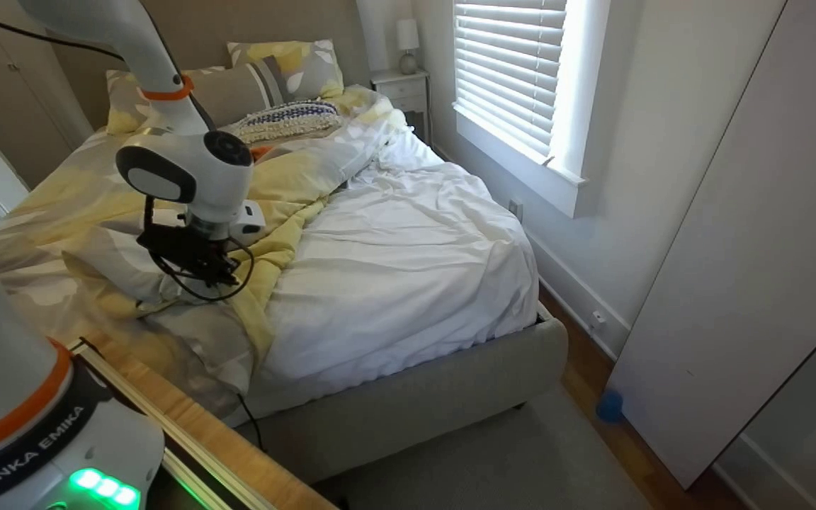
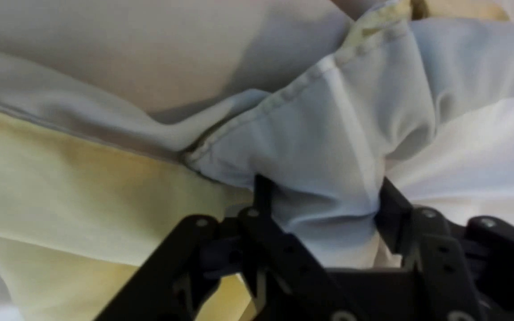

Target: Pull the comforter over the right corner of the bed

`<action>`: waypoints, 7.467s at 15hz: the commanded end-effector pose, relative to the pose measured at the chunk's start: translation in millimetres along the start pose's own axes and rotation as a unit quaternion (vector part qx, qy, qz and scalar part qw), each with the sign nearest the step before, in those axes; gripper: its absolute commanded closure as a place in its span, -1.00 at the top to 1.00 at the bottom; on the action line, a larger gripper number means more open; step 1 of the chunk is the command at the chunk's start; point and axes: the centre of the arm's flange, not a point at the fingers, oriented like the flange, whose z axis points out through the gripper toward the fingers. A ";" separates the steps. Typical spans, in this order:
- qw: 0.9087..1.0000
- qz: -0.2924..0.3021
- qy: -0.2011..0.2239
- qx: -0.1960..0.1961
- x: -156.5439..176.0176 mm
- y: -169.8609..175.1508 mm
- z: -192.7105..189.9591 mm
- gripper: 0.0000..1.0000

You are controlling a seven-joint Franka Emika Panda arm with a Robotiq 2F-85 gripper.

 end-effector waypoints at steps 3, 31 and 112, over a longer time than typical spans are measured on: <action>0.999 0.028 -0.011 -0.011 16.2 -19.2 -0.5 -0.73; 0.930 0.008 0.083 -0.359 147.0 46.0 -224.3 -0.94; 0.861 0.340 -0.195 -0.325 182.3 168.6 -454.6 1.00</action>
